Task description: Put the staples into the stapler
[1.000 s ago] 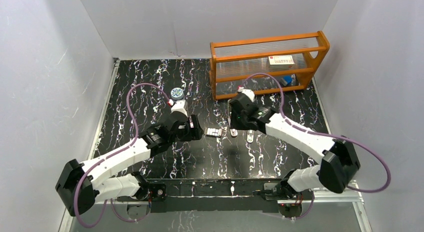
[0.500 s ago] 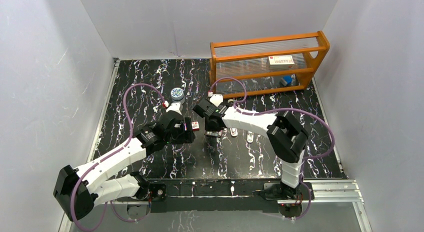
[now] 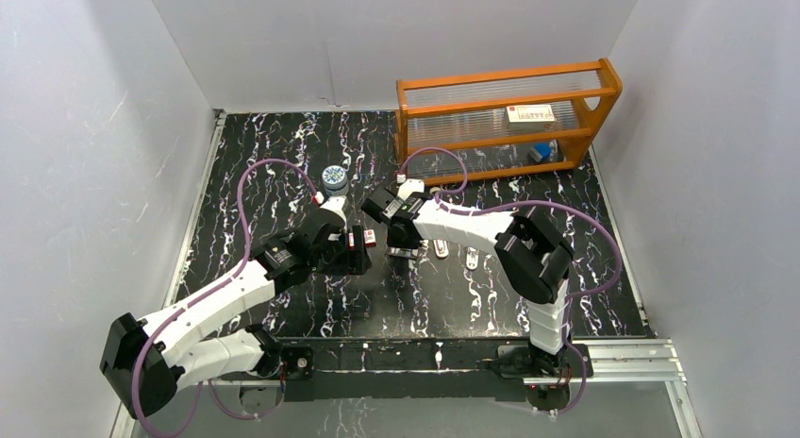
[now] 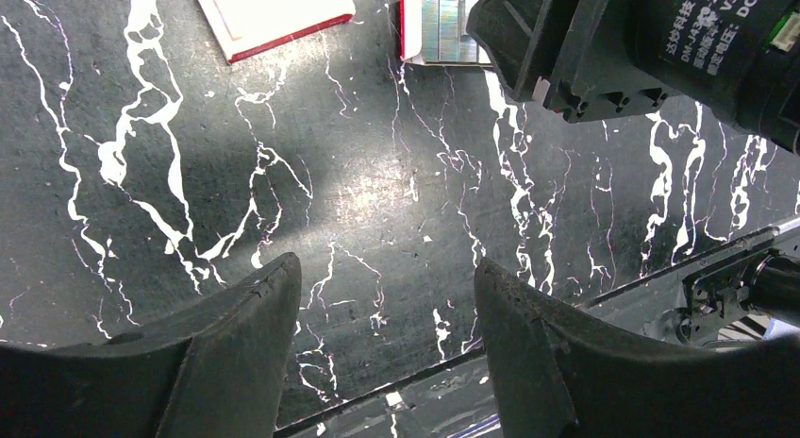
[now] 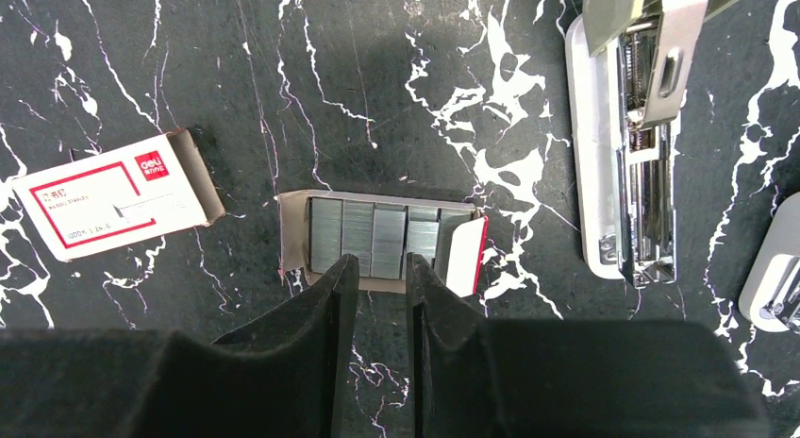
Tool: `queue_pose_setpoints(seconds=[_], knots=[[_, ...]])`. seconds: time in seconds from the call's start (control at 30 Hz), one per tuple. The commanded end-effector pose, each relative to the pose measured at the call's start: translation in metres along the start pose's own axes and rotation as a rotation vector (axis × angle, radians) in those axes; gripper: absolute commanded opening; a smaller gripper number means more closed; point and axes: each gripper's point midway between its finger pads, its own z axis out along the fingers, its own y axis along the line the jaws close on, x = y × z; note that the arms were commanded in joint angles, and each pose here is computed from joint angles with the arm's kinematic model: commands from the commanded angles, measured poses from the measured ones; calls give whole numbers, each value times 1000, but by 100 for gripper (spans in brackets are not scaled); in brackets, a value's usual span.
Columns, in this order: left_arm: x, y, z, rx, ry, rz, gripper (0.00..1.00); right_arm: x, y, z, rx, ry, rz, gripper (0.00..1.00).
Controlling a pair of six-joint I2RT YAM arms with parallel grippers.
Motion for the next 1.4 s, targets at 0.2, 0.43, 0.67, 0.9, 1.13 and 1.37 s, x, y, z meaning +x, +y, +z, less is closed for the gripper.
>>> queue_pose_setpoints(seconds=[0.2, 0.43, 0.67, 0.9, 1.13, 1.37], knots=[[5, 1, -1, 10, 14, -10, 65, -2, -8, 3, 51, -18, 20, 31], [5, 3, -1, 5, 5, -13, 65, -1, -12, 3, 55, -16, 33, 36], [5, 3, -1, 3, 6, -16, 65, 0, -18, 5, 17, 0, 63, 36], [4, 3, -1, 3, 3, -14, 65, -3, -22, 1, 7, -9, 70, 36], [5, 3, 1, 3, 9, -14, 65, -6, -18, 4, -23, -10, 43, 36], [5, 3, 1, 3, 9, -16, 65, -8, -17, 4, -28, -12, 27, 36]])
